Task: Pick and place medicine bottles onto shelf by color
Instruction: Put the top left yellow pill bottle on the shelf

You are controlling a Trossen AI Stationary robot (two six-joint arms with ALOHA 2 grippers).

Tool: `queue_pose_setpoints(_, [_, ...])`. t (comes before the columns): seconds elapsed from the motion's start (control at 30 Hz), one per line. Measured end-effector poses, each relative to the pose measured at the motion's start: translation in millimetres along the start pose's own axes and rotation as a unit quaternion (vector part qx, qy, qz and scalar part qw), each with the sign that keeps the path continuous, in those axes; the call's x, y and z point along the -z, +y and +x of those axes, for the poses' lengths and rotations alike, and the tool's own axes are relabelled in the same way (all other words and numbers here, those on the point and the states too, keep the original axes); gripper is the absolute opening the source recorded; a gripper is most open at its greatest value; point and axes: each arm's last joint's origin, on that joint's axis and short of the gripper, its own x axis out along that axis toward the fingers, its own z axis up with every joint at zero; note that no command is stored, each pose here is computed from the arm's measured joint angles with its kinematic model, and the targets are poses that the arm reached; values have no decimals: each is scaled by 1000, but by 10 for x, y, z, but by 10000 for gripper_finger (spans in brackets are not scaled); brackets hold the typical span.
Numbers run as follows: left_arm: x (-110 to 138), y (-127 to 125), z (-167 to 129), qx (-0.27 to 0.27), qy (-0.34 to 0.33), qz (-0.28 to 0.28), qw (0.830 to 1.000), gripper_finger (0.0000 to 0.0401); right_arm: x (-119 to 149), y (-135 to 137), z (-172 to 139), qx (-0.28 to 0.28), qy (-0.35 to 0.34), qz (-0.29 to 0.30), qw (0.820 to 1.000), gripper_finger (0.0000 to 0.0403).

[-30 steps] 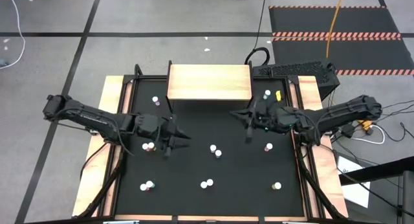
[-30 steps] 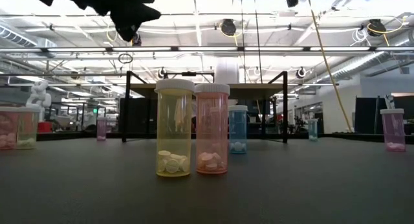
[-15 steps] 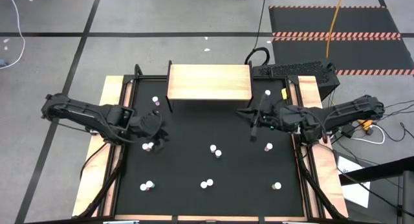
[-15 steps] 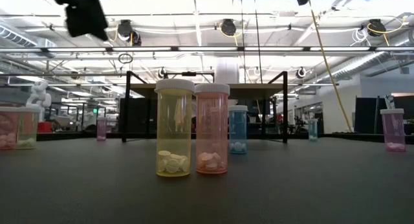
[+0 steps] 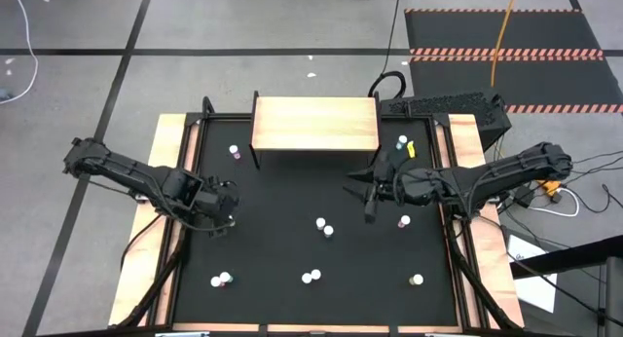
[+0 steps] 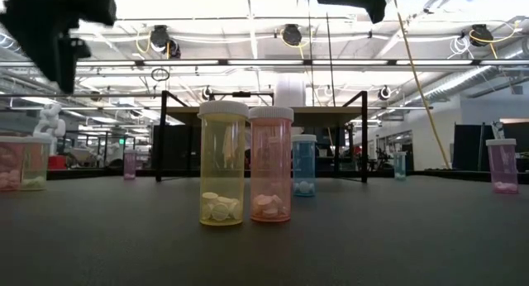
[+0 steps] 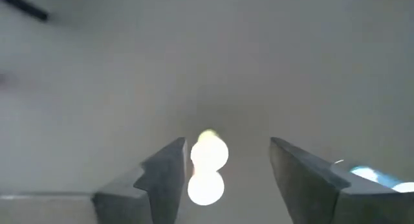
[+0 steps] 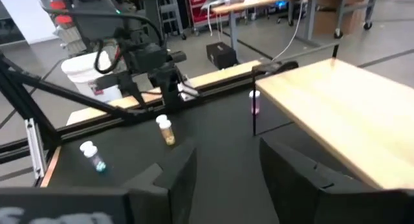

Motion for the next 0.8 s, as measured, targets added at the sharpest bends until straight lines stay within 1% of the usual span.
queue_pose_setpoints(0.07, [64,21,99,-10,16,4,1000,234,27,33,14,-4,4,-1,1000,166])
queue_pose_setpoints(0.17, [128,35,218,-6,33,9,999,236,61,64,33,-7,11,-1,1000,166])
queue_pose_setpoints(0.47, [230,71,456,-8,37,17,999,233,77,86,74,-7,7,5,1000,165])
queue_pose_setpoints(0.63, [217,64,474,-6,24,22,999,218,50,77,81,-6,-5,6,1000,165])
queue_pose_setpoints(0.8, [212,68,483,-13,16,44,999,192,40,47,95,0,-6,8,1000,165])
